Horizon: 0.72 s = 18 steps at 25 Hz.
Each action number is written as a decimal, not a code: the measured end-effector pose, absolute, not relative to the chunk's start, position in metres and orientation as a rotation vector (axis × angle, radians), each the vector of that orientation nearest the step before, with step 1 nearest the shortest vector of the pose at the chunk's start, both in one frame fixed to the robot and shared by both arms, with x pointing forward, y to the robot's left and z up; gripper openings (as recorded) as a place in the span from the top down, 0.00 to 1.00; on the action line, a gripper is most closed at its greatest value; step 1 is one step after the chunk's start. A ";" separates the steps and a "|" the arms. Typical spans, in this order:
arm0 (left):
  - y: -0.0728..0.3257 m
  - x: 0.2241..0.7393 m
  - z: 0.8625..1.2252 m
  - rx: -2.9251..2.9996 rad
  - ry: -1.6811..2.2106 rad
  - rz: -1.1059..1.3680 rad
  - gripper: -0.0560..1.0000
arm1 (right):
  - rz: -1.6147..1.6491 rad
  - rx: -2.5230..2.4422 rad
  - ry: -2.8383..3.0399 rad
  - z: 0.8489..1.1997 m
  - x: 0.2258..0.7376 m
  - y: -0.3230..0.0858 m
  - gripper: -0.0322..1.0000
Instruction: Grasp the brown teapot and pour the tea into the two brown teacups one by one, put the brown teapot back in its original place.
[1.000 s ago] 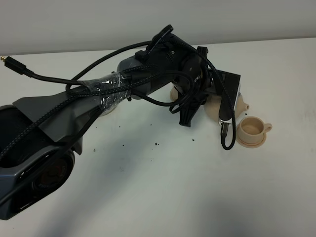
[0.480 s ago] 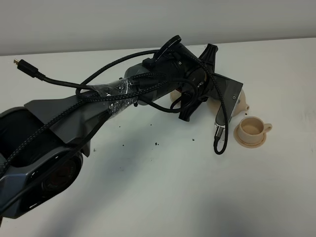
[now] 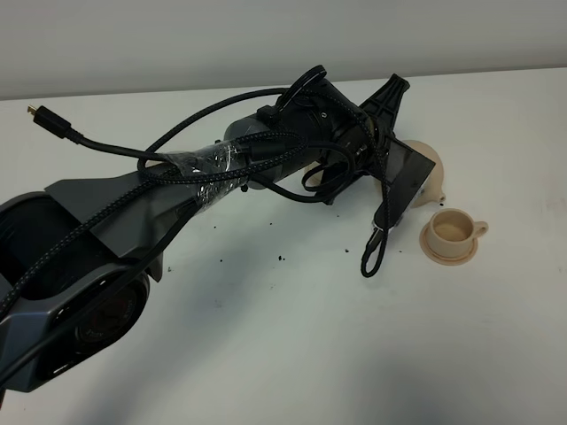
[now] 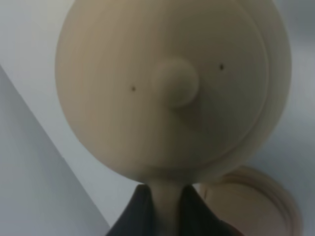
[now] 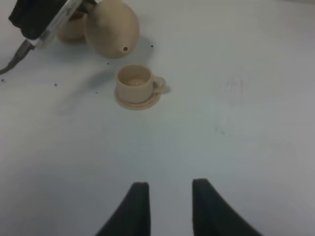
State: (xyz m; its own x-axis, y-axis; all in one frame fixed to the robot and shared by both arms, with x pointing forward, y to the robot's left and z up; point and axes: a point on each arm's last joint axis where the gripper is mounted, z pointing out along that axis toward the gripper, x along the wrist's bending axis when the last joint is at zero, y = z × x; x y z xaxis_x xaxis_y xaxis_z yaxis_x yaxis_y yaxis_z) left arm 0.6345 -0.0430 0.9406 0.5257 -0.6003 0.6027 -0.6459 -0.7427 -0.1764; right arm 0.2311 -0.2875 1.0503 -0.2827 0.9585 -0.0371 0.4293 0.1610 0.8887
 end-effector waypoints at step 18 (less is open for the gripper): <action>-0.057 0.626 0.943 2.556 -1.373 1.094 0.81 | 1.069 1.320 1.808 1.050 0.231 -0.287 0.73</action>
State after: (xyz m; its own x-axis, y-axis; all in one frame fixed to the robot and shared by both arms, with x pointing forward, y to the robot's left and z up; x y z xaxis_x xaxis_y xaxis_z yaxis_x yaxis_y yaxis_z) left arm 0.6264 -0.0571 0.9431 0.3592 -0.7150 0.5997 -0.7441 -0.6073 -0.2783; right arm 0.2311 -0.2875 1.0503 -0.2827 0.9585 -0.0371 0.4293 0.1610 0.8887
